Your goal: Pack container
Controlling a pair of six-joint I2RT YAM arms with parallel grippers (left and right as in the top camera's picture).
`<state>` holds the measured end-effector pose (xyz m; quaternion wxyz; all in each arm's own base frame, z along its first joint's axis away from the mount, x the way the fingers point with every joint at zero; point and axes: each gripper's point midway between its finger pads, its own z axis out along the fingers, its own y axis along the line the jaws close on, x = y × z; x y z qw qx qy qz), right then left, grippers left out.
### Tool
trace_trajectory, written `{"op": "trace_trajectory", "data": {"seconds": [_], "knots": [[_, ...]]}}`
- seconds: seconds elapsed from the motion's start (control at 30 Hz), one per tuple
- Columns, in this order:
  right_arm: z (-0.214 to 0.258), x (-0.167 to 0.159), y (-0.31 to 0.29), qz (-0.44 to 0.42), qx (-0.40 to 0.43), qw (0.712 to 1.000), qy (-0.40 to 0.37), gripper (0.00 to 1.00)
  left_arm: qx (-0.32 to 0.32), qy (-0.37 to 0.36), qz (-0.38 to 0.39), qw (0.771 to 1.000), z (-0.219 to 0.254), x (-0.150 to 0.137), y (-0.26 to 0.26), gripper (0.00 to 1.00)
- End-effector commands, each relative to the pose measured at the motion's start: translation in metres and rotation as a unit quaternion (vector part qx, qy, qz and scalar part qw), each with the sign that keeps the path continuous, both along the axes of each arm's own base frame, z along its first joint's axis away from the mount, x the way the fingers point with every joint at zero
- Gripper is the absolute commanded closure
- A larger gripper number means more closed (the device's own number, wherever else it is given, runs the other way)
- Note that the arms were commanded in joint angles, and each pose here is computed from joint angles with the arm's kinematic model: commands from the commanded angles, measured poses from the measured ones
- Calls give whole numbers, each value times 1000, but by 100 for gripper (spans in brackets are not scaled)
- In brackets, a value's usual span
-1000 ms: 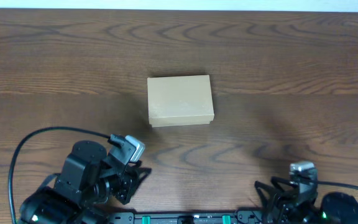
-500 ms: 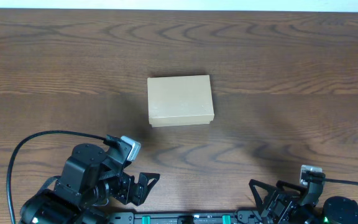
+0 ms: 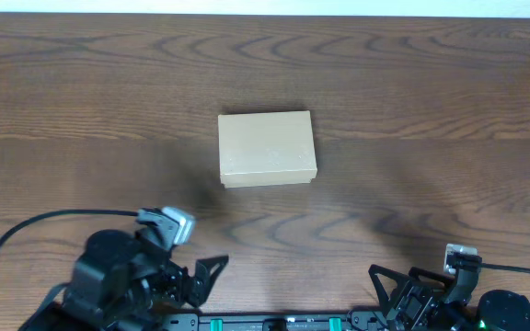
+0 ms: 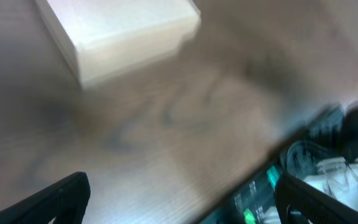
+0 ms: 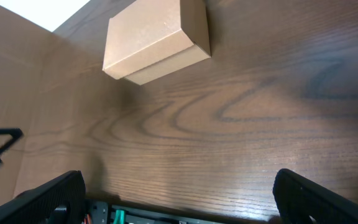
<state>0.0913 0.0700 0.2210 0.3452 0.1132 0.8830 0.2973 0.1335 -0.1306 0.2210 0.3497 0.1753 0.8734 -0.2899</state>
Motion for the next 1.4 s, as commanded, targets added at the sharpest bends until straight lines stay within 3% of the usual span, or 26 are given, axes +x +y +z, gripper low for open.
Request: {"op": "trace_trajectory", "data": {"seconds": [0.0, 0.23, 0.43, 0.73, 1.37], "knots": [[-3, 0, -1, -5, 3, 1000, 7, 1, -13, -53, 53, 997, 5, 18, 14, 5], [-3, 0, -1, -5, 3, 1000, 7, 1, -24, -185, 103, 977, -13, 52, 31, 5], [-3, 0, -1, -5, 3, 1000, 7, 1, -12, -232, 111, 966, -42, 68, 36, 4], [-3, 0, -1, -5, 3, 1000, 7, 1, 29, -251, 109, 961, -91, 78, 43, 5], [-3, 0, -1, -5, 3, 1000, 7, 1, 37, -257, 112, 959, -92, 80, 46, 5]]}}
